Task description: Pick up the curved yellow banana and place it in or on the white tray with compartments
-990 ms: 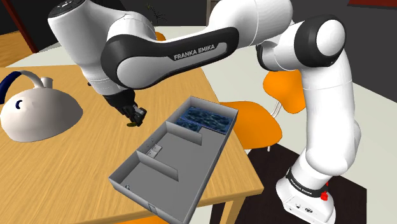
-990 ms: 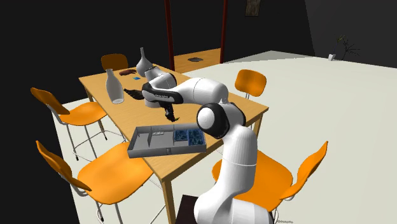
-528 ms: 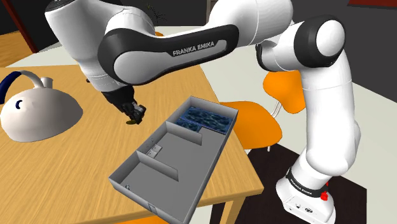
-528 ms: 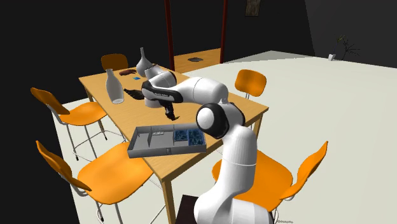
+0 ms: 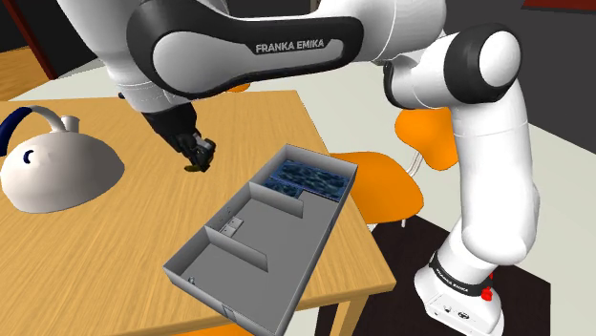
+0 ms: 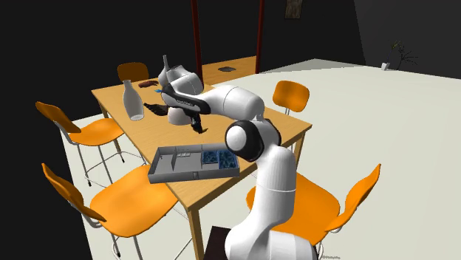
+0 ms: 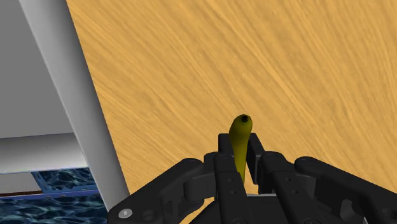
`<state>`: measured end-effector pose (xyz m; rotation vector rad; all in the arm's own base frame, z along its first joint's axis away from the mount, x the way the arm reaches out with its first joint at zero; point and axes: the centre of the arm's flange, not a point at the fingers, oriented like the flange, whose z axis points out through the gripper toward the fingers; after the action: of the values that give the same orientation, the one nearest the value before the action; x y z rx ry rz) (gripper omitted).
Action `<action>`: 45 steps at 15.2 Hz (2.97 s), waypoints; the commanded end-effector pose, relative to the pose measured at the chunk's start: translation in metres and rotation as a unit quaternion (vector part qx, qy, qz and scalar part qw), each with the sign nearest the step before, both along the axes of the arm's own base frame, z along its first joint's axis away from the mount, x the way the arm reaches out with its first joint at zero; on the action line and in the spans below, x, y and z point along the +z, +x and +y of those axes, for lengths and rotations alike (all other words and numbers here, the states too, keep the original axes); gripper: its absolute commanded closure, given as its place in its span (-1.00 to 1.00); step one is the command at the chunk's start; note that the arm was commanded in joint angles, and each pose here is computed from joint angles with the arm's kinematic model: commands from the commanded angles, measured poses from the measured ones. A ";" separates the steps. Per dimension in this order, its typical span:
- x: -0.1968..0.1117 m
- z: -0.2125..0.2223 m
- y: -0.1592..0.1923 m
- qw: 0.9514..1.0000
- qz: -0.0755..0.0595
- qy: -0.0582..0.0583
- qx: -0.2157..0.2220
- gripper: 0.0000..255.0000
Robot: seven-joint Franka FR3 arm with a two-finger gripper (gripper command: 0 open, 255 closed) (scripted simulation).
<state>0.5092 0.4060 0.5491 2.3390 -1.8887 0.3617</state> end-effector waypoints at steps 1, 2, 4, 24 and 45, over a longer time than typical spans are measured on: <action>0.010 -0.001 0.000 1.000 0.000 0.000 0.000 1.00; 0.015 -0.001 0.000 1.000 0.000 0.000 0.000 1.00; 0.026 -0.001 0.000 1.000 0.000 0.000 0.000 1.00; 0.063 -0.040 -0.153 1.000 0.000 0.000 0.000 1.00; -0.003 -0.052 -0.201 1.000 0.000 0.000 0.000 1.00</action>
<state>0.3066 0.3569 0.5542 2.3527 -1.8938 0.3776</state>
